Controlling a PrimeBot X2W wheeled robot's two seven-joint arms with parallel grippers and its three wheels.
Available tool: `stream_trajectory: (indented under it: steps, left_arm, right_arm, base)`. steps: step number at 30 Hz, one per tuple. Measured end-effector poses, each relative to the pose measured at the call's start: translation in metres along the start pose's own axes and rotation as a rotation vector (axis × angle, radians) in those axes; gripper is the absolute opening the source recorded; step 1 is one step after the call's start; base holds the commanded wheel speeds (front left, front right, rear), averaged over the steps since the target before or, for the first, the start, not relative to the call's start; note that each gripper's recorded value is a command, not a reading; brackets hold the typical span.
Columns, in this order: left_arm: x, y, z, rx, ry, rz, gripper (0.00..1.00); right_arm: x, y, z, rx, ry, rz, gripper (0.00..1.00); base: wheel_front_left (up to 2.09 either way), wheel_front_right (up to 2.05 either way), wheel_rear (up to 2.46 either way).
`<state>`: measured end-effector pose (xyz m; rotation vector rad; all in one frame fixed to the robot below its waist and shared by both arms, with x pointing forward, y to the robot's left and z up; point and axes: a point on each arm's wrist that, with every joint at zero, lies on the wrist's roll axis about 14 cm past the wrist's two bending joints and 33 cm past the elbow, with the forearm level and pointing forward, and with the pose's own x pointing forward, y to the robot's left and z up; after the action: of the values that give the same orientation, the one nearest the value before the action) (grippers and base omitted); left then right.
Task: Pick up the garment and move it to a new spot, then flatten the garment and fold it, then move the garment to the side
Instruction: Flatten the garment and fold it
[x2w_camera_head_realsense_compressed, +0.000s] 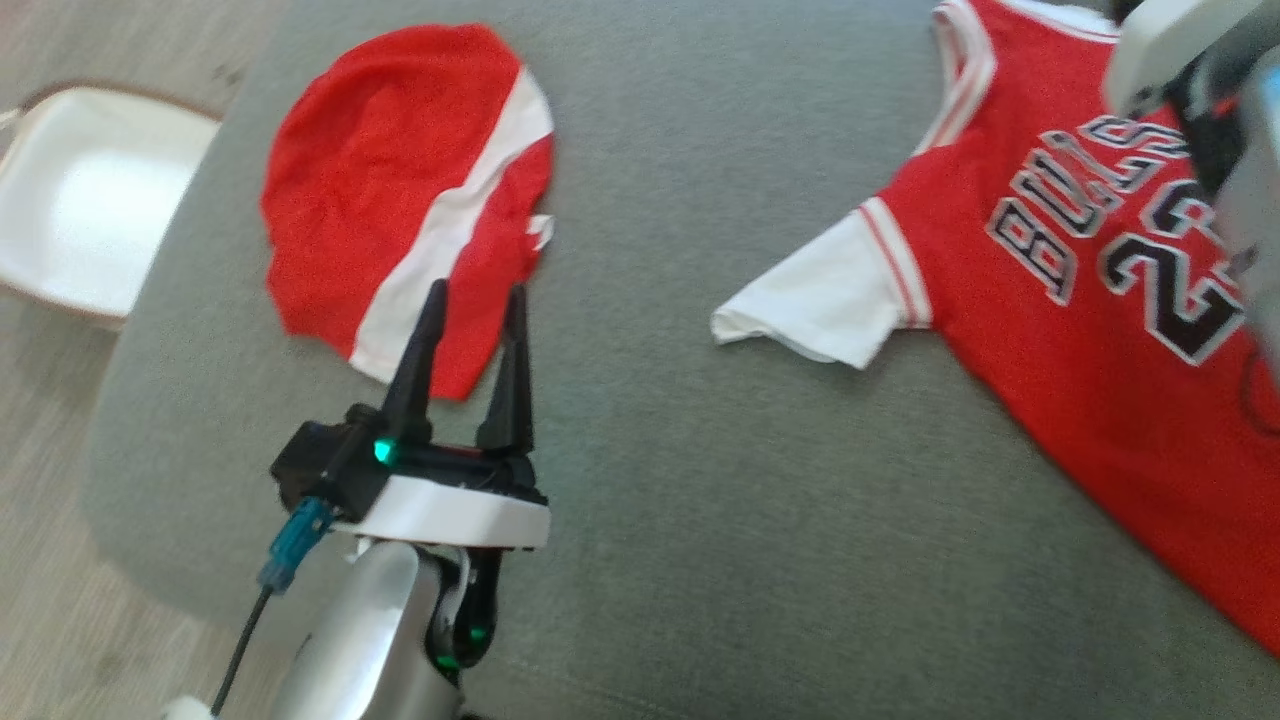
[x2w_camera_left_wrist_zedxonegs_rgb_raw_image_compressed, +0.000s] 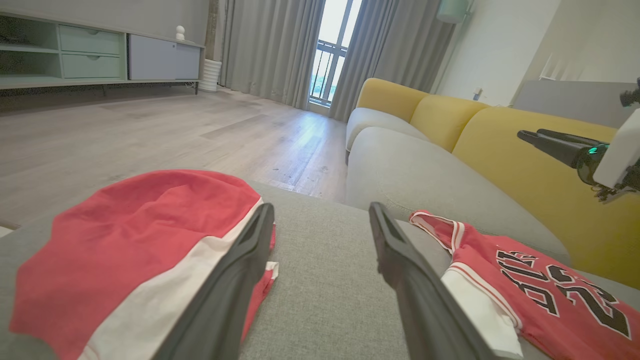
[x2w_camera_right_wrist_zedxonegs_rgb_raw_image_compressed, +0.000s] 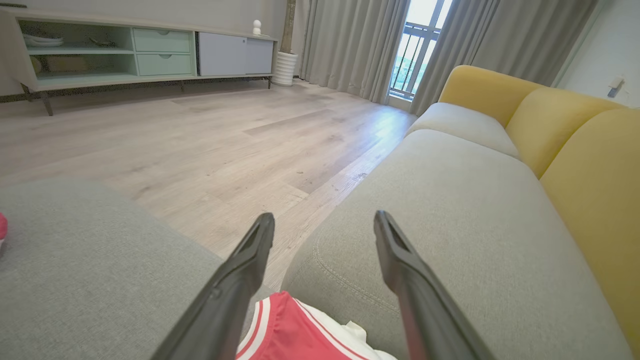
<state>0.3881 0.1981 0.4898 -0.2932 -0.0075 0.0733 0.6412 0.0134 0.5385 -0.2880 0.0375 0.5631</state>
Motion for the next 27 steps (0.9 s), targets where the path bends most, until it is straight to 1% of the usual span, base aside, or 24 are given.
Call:
stream_trajectory:
  steps: [2, 5, 7, 9, 11, 13, 14, 18, 20, 23, 27]
  left_arm:
    - [0.001, -0.003, 0.000, -0.002, -0.006, -0.009, 1.00]
    - [0.002, -0.008, -0.002, -0.009, -0.006, -0.024, 1.00]
    - [0.003, -0.014, -0.003, -0.019, -0.005, -0.043, 1.00]
    - [0.005, -0.022, -0.005, -0.018, -0.003, -0.070, 1.00]
    - [0.007, -0.033, -0.007, -0.019, -0.001, -0.104, 1.00]
    - [0.008, -0.044, -0.008, -0.020, -0.002, -0.141, 1.00]
    - [0.009, -0.053, -0.007, -0.022, -0.005, -0.169, 1.00]
    - [0.009, -0.068, -0.004, -0.023, -0.015, -0.209, 1.00]
    - [0.006, -0.073, -0.005, -0.027, -0.012, -0.223, 1.00]
    - [0.001, -0.077, -0.008, -0.022, -0.005, -0.240, 1.00]
    - [-0.001, -0.077, -0.008, -0.023, -0.005, -0.244, 1.00]
  right_arm:
    - [-0.012, 0.001, -0.001, 0.027, -0.010, -0.010, 1.00]
    - [-0.032, 0.000, 0.012, 0.085, -0.082, -0.033, 1.00]
    - [-0.050, 0.003, 0.010, 0.118, -0.109, -0.044, 1.00]
    - [-0.072, 0.008, -0.003, 0.173, -0.109, -0.065, 1.00]
    - [-0.098, 0.013, -0.024, 0.224, -0.091, -0.095, 1.00]
    - [-0.126, 0.016, -0.045, 0.253, -0.069, -0.128, 1.00]
    - [-0.154, 0.018, -0.062, 0.278, -0.050, -0.167, 1.00]
    - [-0.205, 0.027, -0.091, 0.344, -0.014, -0.248, 1.00]
    - [-0.226, 0.035, -0.099, 0.355, 0.002, -0.261, 1.00]
    - [-0.246, 0.044, -0.105, 0.368, 0.021, -0.273, 1.00]
    - [-0.247, 0.048, -0.092, 0.395, -0.010, -0.260, 1.00]
  base:
    - [0.00, 0.00, 0.00]
    - [0.00, 0.00, 0.00]
    - [0.00, 0.00, 0.00]
    - [0.00, 0.00, 0.00]
    - [0.00, 0.00, 0.00]
    - [0.00, 0.00, 0.00]
    - [0.00, 0.00, 0.00]
    - [0.00, 0.00, 0.00]
    - [0.00, 0.00, 0.00]
    - [0.00, 0.00, 0.00]
    - [0.00, 0.00, 0.00]
